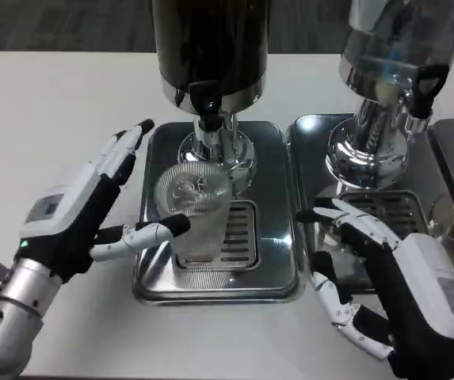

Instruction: Grasp the cup under the faucet to collect the drink, then remove the cup.

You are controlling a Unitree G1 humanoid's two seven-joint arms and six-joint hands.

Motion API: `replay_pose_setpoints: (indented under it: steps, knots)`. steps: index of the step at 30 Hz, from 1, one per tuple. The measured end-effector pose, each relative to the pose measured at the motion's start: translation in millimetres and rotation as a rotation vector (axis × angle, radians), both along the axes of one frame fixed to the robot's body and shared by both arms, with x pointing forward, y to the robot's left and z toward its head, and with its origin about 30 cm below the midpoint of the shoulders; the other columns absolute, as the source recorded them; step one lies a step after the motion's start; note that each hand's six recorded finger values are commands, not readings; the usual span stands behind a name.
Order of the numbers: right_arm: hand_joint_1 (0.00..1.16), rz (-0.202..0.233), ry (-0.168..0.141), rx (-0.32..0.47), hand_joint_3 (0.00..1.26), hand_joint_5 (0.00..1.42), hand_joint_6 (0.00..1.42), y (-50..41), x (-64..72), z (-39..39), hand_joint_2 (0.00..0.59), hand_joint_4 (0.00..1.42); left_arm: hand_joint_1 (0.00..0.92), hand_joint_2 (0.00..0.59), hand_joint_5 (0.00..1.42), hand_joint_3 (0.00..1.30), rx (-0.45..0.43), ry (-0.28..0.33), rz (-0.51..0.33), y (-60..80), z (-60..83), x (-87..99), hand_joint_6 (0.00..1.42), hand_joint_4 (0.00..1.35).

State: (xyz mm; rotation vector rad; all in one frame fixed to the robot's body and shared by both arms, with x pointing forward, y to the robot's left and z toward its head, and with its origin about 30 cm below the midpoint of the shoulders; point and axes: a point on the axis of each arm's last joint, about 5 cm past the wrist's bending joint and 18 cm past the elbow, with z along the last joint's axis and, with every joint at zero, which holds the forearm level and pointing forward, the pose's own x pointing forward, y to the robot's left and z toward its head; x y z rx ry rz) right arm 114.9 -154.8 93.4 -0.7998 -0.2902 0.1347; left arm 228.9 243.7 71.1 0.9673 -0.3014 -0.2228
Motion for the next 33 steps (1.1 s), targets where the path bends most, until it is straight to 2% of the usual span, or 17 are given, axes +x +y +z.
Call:
replay_pose_setpoints:
  steps: [2, 8, 10, 12, 14, 19, 22, 26, 28, 29, 33]
  knots:
    - [0.5, 0.0, 0.0, 0.001, 0.34, 0.2, 0.37, 0.1, 0.2, -0.1, 0.543, 0.19, 0.064, 0.062, 0.0, 0.0, -0.02, -0.015, -0.008, 4.8, 3.7, -4.0, 0.11, 0.0]
    - [0.5, 0.002, 0.005, 0.004, 0.34, 0.2, 0.37, 0.4, 0.8, -1.1, 0.543, 0.19, 0.001, 0.127, 0.0, 0.0, -0.089, -0.044, -0.025, 22.1, 19.0, -10.2, 0.12, 0.0]
    - [0.5, 0.002, 0.011, 0.004, 0.34, 0.2, 0.37, 0.5, 1.1, -2.3, 0.543, 0.19, 0.0, 0.128, 0.0, 0.02, -0.135, -0.044, -0.047, 29.1, 25.8, -11.5, 0.12, 0.0]
    - [0.5, 0.002, 0.013, 0.004, 0.34, 0.2, 0.37, 0.5, 1.8, -2.9, 0.543, 0.19, 0.0, 0.123, 0.02, 0.07, -0.218, -0.063, -0.059, 38.5, 35.9, -11.6, 0.12, 0.01]
    - [0.5, 0.004, 0.014, 0.004, 0.34, 0.2, 0.37, 0.8, 2.4, -3.4, 0.543, 0.19, 0.0, 0.12, 0.04, 0.12, -0.268, -0.042, -0.074, 45.0, 40.3, -11.9, 0.12, 0.04]
    - [0.5, 0.006, 0.019, 0.005, 0.34, 0.2, 0.37, 1.2, 4.1, -4.9, 0.543, 0.19, 0.0, 0.095, 0.09, 0.19, -0.51, 0.069, -0.195, 67.1, 59.2, -2.2, 0.12, 0.09]
    - [0.5, 0.009, 0.019, 0.007, 0.34, 0.2, 0.36, 1.8, 6.1, -5.4, 0.543, 0.19, 0.0, 0.082, 0.11, 0.2, -0.649, 0.197, -0.306, 77.6, 67.7, 6.9, 0.12, 0.11]
    - [0.5, 0.011, 0.03, 0.007, 0.33, 0.2, 0.35, 2.2, 7.6, -8.3, 0.543, 0.19, 0.0, 0.055, 0.11, 0.21, -0.761, 0.342, -0.431, 83.4, 75.1, 17.0, 0.12, 0.1]
    - [0.5, 0.012, 0.032, 0.008, 0.33, 0.2, 0.35, 2.3, 8.0, -8.7, 0.543, 0.19, 0.0, 0.043, 0.11, 0.19, -0.789, 0.404, -0.473, 84.3, 78.0, 21.3, 0.11, 0.08]
    - [0.5, 0.011, 0.029, 0.01, 0.33, 0.2, 0.35, 2.6, 8.5, -9.0, 0.543, 0.19, 0.0, 0.037, 0.1, 0.18, -0.82, 0.462, -0.517, 85.3, 80.8, 25.0, 0.11, 0.07]
    - [0.5, 0.006, 0.025, 0.018, 0.33, 0.2, 0.35, 3.9, 9.0, -10.0, 0.547, 0.19, 0.0, 0.027, 0.08, 0.14, -0.906, 0.553, -0.611, 86.0, 87.3, 32.6, 0.08, 0.03]
